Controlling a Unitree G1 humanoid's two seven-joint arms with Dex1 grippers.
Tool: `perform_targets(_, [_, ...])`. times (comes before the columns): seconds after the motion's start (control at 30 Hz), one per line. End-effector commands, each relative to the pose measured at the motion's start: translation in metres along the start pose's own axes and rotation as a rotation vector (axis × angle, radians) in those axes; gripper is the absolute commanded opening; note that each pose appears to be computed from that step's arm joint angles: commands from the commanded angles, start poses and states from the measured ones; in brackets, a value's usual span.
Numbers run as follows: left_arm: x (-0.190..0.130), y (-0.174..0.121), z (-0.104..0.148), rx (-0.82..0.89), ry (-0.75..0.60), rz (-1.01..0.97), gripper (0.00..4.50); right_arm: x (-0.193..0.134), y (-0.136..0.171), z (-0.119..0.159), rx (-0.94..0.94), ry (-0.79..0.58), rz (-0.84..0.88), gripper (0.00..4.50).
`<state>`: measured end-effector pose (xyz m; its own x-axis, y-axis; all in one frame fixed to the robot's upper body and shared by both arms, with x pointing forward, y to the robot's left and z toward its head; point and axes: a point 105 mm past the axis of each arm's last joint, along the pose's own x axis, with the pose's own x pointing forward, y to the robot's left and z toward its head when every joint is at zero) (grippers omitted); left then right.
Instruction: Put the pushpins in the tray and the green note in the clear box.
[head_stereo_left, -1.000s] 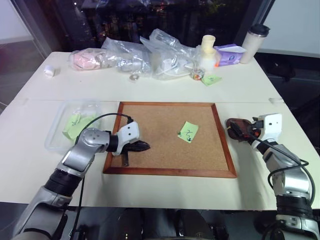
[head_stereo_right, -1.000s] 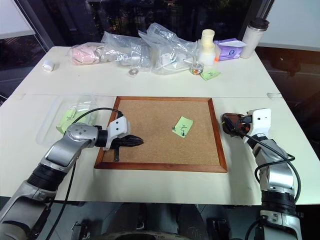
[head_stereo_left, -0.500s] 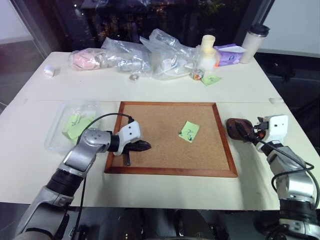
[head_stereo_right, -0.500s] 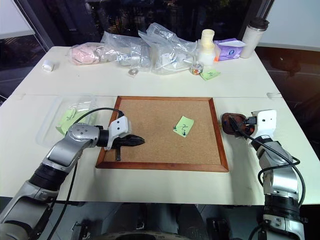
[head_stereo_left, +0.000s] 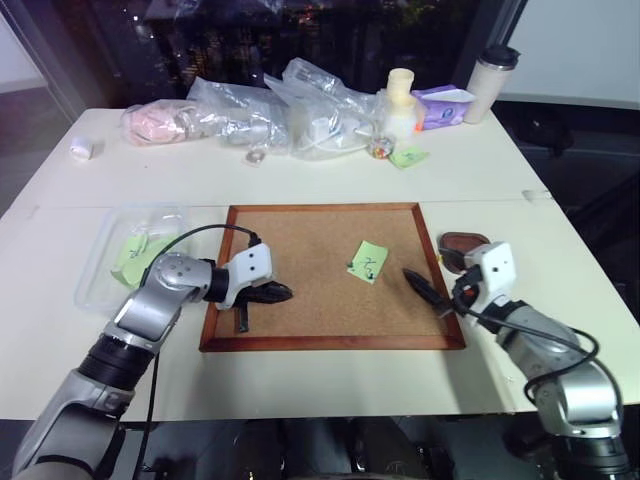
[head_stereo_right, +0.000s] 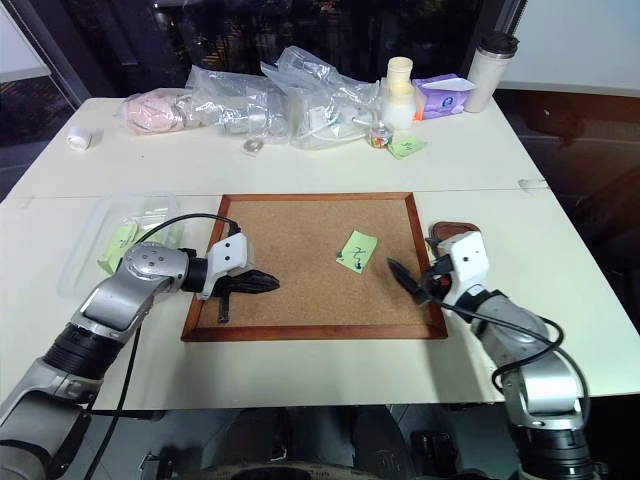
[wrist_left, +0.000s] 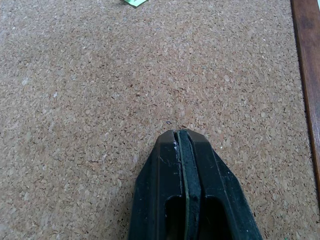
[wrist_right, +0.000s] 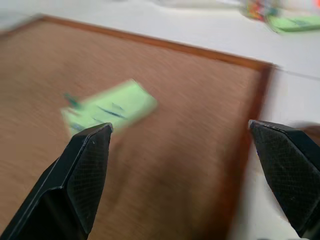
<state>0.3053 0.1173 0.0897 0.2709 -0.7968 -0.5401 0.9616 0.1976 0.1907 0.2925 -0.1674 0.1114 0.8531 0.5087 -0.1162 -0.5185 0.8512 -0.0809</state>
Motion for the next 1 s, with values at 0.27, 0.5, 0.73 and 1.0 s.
perform_targets(0.27, [0.004,-0.009,-0.024,-0.058,0.089,-0.012,0.0,0.029,0.034,-0.002,-0.064,-0.014,0.137,4.48])
perform_targets(0.5, [0.003,-0.01,-0.026,-0.064,0.094,-0.009,0.0,0.038,0.035,-0.012,-0.058,-0.001,0.163,3.73])
perform_targets(0.73, [0.003,-0.01,-0.025,-0.066,0.094,-0.003,0.0,0.039,0.033,-0.017,-0.063,0.005,0.164,0.31])
perform_targets(1.0, [0.002,-0.008,-0.026,-0.057,0.11,-0.007,0.0,0.034,0.027,-0.01,-0.07,-0.021,0.136,0.02])
